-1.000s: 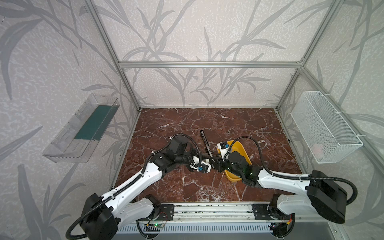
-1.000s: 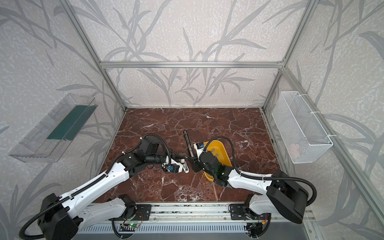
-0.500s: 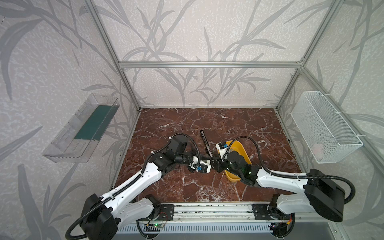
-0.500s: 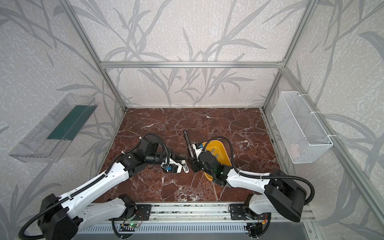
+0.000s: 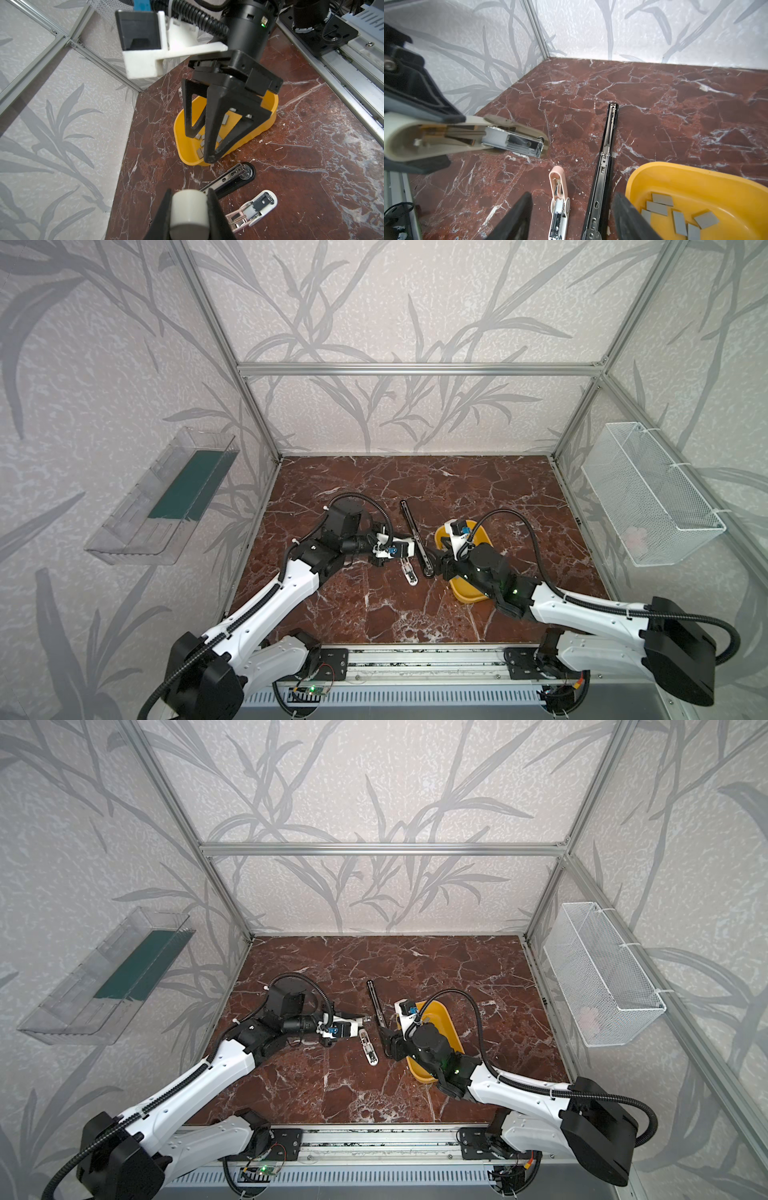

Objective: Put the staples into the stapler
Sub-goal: 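Pull the beige stapler top open with the right gripper while the left holds it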

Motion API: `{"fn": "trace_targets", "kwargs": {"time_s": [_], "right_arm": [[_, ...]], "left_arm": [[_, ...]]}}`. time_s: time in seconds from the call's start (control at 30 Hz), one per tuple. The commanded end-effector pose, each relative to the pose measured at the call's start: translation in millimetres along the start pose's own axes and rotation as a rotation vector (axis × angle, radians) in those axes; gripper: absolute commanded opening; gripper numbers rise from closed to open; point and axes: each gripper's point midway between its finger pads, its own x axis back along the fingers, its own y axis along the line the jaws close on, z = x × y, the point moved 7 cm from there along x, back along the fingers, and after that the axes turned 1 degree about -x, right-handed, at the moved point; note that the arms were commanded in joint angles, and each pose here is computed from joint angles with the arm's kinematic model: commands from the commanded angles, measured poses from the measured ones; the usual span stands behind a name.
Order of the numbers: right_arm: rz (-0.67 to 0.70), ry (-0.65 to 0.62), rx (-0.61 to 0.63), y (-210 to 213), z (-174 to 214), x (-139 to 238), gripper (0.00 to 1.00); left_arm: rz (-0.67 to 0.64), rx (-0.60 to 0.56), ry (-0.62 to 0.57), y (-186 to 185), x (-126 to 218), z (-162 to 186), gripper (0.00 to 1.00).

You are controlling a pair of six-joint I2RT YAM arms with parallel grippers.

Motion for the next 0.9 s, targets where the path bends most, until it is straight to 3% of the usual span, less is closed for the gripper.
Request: {"fn": "trace_targets", "kwargs": {"time_s": [0.0,0.23,0.87], "right_arm": [[-0.041,-0.107,0.061,2,-8,10,0.72],[-0.290,-0.217,0.142,26,-8,20,0.78],[-0.407,-0.146,0.236,50,-5,16,0.79]], "left_arm": [[0.015,-0.001,-0.061,7,3,-13,0.00],[0.146,-0.019,-0.123,-7,4,-18,0.00],[0.300,0.015,-0.247,-22,2,-41,0.00]]}}
